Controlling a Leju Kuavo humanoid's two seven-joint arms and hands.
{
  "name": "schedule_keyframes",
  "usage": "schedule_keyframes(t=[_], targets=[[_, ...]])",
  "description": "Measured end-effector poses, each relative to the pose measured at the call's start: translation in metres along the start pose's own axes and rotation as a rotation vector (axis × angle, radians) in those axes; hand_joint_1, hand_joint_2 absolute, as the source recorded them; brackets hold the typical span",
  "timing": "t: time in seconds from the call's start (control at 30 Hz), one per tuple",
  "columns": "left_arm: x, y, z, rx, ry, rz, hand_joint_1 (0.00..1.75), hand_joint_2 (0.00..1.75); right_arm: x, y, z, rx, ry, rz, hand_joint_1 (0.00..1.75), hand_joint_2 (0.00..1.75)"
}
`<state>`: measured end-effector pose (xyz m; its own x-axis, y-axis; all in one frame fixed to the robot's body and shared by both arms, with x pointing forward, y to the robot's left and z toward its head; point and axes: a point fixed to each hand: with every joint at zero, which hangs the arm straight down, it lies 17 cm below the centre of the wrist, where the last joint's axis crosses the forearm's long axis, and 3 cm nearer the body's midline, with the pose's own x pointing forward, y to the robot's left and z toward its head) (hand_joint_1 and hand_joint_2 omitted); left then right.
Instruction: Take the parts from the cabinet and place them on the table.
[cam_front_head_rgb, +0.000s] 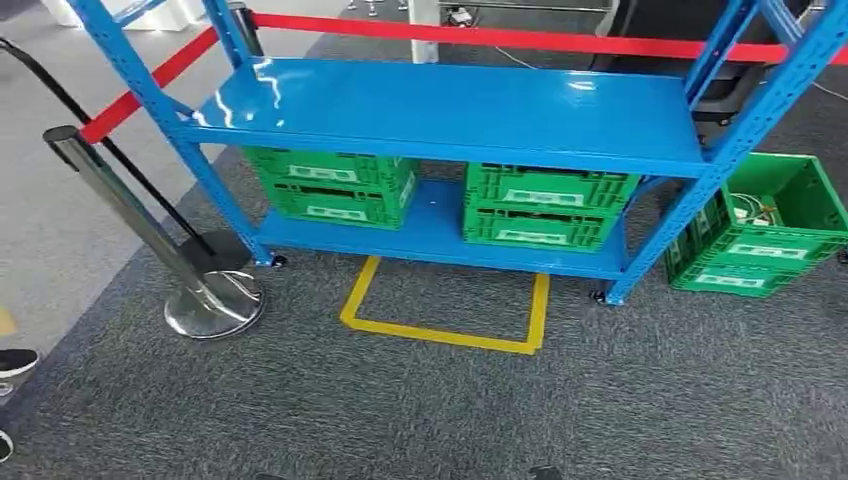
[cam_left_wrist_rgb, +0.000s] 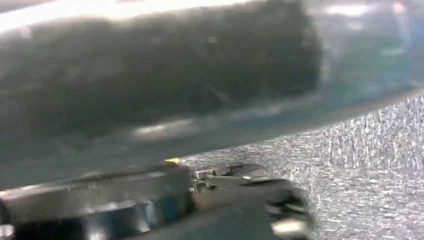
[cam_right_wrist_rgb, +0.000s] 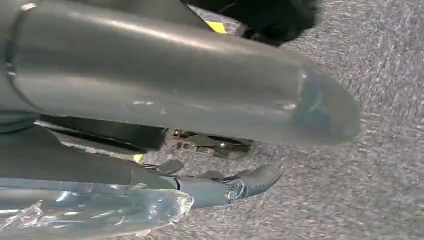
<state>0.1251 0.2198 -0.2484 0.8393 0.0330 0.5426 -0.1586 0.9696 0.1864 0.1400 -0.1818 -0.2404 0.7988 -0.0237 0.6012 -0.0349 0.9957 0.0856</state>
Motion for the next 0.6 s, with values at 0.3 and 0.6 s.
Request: schedule_keyframes(t=[0.3, 0.6], targets=[[0.0018, -0.0018, 0.0009, -0.004, -0.013, -0.014, 0.0, 0.0, 0.0068, -0.0005, -0.0017, -0.003, -0.023, -0.005, 0.0, 0.0], [-0.0025, 0.0002, 0.0021, 0.003, -0.005, -0.007, 0.0, 0.0, 0.0002, -0.0009, 0.0016, -0.005, -0.017, -0.009, 0.0, 0.0]])
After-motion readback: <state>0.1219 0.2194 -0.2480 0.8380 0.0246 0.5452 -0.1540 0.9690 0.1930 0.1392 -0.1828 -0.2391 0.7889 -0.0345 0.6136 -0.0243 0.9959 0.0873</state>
